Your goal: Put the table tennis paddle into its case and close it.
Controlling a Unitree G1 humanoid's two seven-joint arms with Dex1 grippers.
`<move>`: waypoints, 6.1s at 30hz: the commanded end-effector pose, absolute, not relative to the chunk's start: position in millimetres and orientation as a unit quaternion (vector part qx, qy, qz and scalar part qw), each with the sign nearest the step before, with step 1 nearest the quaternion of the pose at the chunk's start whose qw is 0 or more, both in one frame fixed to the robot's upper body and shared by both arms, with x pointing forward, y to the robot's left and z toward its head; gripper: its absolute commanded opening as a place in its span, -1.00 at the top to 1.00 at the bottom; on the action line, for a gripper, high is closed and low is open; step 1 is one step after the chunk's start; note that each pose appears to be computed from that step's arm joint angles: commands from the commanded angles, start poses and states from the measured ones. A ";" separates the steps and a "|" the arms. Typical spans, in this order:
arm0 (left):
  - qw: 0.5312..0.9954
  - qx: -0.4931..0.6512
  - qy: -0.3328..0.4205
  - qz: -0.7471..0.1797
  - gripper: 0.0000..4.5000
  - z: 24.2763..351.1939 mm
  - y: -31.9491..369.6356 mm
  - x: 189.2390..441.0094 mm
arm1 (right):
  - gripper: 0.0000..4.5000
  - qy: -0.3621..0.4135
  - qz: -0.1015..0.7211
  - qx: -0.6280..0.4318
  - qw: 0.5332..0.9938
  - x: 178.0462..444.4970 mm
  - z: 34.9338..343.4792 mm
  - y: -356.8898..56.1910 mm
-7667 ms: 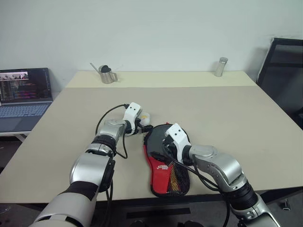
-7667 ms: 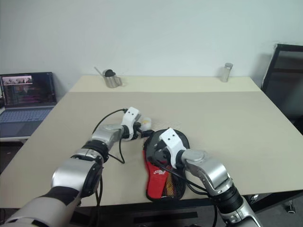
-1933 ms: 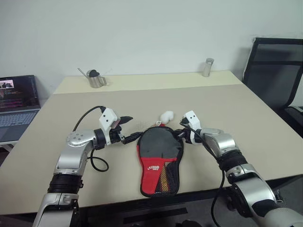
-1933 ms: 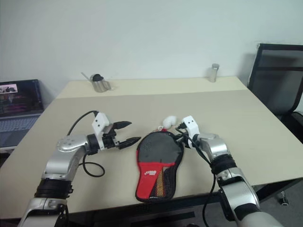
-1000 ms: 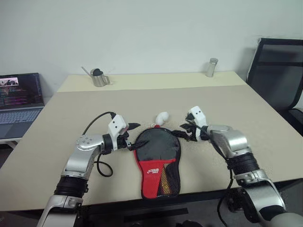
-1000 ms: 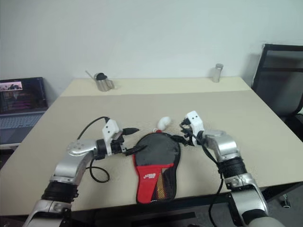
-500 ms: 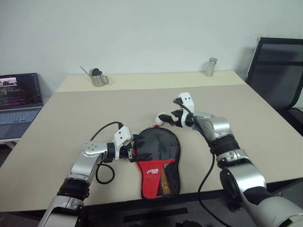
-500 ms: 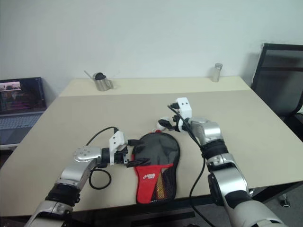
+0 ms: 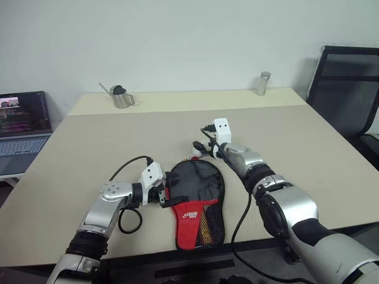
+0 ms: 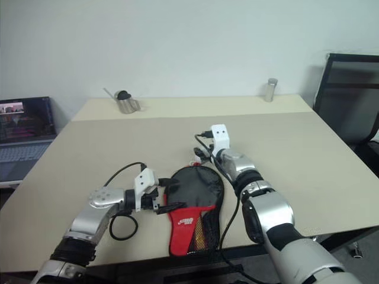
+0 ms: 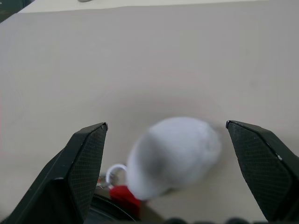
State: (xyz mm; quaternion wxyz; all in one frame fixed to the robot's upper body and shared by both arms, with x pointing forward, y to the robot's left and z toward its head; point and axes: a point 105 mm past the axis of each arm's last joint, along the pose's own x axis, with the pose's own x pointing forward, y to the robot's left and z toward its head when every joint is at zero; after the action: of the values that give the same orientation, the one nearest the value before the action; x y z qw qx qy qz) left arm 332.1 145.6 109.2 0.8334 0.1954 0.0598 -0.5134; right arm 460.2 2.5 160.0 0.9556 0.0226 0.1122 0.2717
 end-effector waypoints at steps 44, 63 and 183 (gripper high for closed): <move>0.803 0.200 0.111 -0.550 -1.00 55.9 124.4 350.3 | 1.00 0.098 0.198 -0.072 0.973 470.1 155.8 -25.5; 0.801 0.183 0.119 -0.557 -1.00 43.7 110.1 358.6 | 1.00 0.109 0.159 -0.112 0.975 451.4 153.7 -131.5; 0.656 0.203 0.160 -0.709 -1.00 27.3 45.9 328.6 | -0.95 0.285 0.416 -0.270 0.820 239.3 93.9 -156.6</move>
State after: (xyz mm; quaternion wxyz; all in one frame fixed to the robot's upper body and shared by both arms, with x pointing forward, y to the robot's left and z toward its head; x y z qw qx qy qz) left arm 350.8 40.5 69.7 0.6921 0.2018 0.0765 -0.6887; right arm 236.1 -157.7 89.5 0.8189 -0.2583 0.3000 0.4157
